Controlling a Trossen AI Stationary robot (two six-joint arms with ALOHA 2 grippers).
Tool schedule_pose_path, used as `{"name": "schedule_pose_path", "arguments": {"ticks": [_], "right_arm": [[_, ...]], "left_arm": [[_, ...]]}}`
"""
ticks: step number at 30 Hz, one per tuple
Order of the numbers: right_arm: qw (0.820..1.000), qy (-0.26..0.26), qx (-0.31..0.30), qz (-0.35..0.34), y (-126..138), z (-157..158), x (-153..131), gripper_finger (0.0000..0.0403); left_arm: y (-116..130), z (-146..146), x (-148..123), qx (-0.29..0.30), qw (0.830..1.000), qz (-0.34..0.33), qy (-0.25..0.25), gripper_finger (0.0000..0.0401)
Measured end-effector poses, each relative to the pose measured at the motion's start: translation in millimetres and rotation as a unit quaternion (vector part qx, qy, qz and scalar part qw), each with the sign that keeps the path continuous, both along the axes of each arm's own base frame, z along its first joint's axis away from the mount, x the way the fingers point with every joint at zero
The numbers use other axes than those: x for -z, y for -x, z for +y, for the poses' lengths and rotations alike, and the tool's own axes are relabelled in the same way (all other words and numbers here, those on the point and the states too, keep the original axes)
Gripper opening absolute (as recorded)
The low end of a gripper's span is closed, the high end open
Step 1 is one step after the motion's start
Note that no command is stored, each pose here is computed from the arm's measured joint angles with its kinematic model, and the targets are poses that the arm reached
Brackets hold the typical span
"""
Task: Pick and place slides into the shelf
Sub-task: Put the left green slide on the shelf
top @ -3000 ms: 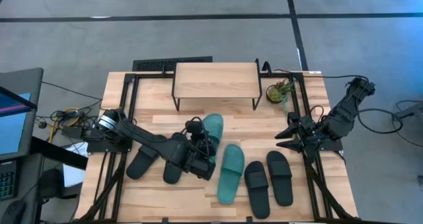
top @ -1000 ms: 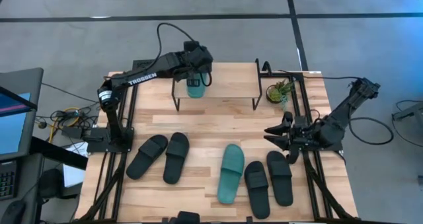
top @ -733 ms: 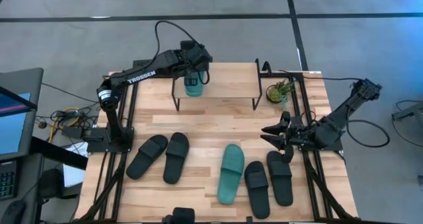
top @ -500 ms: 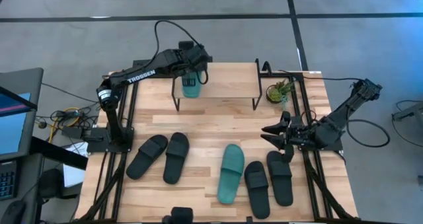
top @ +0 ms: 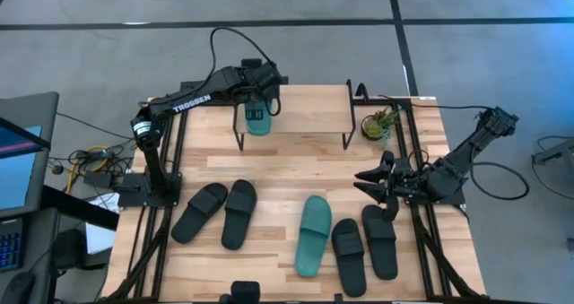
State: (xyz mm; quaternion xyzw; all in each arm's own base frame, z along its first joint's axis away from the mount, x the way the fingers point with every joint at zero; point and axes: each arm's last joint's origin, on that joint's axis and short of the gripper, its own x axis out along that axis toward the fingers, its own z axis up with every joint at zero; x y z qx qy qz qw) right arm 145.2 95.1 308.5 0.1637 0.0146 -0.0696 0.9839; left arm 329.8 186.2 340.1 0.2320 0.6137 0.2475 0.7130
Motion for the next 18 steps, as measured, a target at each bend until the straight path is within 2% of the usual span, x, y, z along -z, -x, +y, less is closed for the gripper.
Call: {"name": "schedule_pose_path", "arguments": {"ticks": [14,18], "right_arm": [[1.000,-0.008,0.000,-0.005,-0.1,0.1,-1.0,0.0122],[1.000,-0.011,0.000,-0.008,-0.5,0.4,-1.6,0.0122]], "left_arm": [[3.5,2.0,2.1,0.007,1.000,0.011,0.020,0.0001],[4.1,3.3,2.5,0.016,0.999,0.010,0.029,0.0015]]}}
